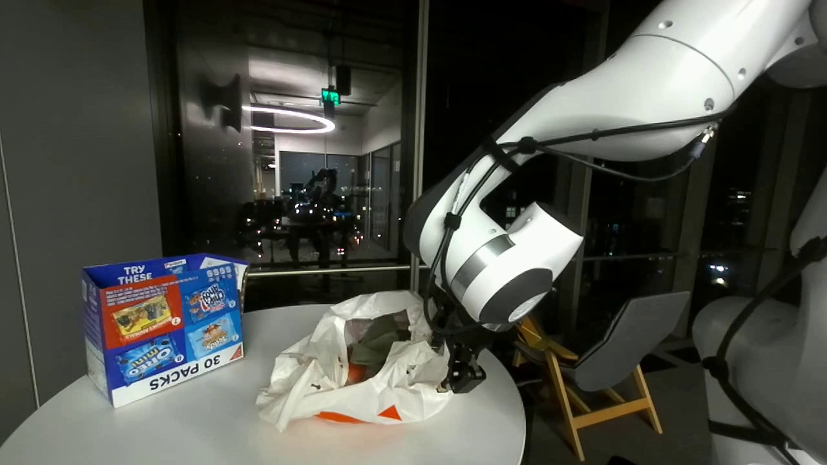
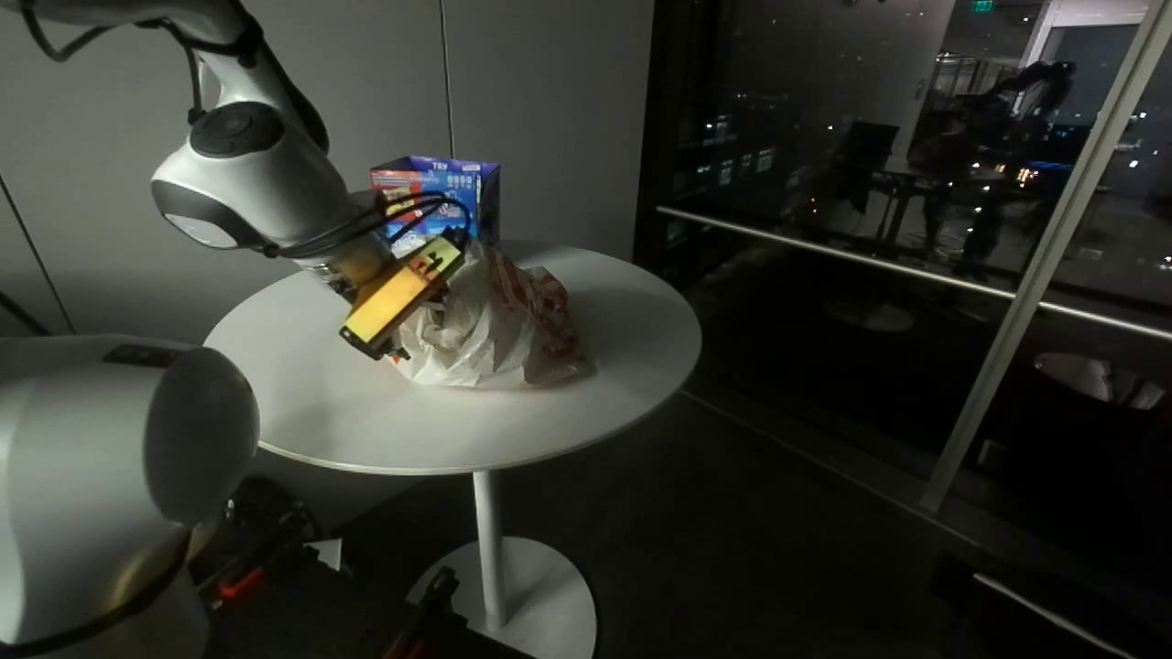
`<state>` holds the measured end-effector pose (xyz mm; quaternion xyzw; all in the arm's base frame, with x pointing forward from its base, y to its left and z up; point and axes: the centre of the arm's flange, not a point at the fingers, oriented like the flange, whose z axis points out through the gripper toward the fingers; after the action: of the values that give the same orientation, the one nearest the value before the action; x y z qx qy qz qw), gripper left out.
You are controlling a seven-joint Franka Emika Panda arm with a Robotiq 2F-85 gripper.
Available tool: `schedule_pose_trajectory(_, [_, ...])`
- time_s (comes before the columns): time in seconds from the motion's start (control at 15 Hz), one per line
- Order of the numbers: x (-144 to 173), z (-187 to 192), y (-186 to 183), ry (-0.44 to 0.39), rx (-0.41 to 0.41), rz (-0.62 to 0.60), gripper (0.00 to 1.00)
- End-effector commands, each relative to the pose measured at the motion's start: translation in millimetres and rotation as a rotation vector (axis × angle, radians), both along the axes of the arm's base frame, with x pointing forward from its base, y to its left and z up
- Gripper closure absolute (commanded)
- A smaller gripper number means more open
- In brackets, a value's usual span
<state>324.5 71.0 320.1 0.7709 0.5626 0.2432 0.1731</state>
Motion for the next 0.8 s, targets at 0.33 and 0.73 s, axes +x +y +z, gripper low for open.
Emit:
schedule_pose_trajectory(0.33, [-46.5, 90.7, 24.4, -0.081, -0.177, 0.041, 0.00])
schedule_pose_trajectory(0.73, [-79.0, 133.6, 35.9, -0.128, -0.163, 0.096, 0.00])
